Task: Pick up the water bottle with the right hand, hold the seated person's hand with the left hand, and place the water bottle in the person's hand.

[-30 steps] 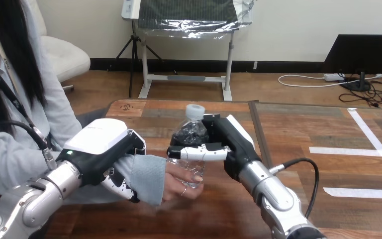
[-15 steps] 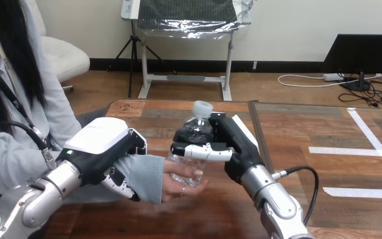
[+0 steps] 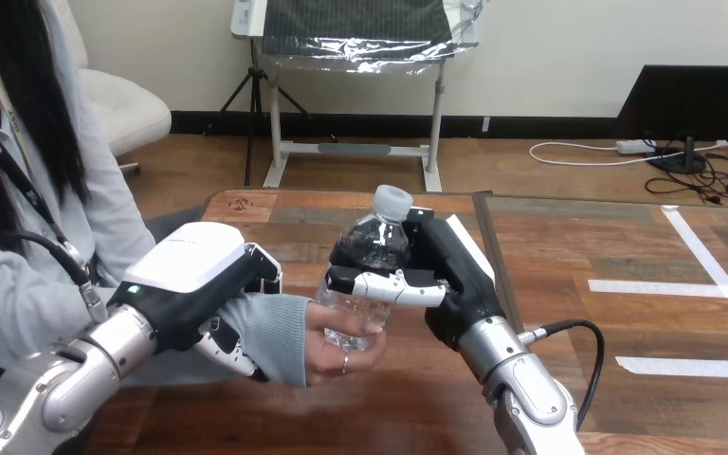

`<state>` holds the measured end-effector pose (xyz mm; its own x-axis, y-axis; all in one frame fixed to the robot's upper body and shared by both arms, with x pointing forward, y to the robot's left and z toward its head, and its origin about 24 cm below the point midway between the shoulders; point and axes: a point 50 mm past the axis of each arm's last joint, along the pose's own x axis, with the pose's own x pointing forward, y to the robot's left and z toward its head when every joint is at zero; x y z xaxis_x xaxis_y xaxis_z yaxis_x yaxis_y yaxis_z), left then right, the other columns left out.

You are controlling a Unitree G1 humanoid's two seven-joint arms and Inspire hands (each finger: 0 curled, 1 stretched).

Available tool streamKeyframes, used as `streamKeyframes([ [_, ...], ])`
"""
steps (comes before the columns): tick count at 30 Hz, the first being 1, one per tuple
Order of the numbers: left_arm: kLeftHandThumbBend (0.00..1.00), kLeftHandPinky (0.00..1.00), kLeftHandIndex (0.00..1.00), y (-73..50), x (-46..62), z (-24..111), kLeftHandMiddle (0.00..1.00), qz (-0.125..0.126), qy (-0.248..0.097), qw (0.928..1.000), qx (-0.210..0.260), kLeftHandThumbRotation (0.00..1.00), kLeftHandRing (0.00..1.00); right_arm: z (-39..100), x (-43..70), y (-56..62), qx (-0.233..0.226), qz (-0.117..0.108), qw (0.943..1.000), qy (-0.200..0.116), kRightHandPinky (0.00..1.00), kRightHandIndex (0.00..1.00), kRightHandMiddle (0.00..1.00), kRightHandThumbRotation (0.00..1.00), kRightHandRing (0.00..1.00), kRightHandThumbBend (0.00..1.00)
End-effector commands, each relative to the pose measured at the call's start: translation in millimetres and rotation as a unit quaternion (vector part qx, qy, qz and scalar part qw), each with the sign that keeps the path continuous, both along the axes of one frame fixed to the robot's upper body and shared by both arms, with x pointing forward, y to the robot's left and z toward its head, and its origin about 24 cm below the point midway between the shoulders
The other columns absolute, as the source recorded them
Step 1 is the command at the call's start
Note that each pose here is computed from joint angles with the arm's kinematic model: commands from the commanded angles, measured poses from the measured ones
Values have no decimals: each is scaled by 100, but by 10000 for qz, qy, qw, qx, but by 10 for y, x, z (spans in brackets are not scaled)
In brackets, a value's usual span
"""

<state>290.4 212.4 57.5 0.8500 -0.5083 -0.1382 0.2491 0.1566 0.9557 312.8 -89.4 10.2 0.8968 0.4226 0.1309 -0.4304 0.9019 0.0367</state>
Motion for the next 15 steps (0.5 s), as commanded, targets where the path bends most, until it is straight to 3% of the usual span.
streamKeyframes([
  [1,86,24,33,-177,309,551,31,-118,-1147,9921,-494,0,25,452,126,205,376,287,9935,-1033,21,35,33,0,25,80],
  [15,87,24,34,-183,317,526,32,-113,-1168,9916,-536,0,26,446,165,169,376,223,9949,-904,22,35,33,0,26,82],
])
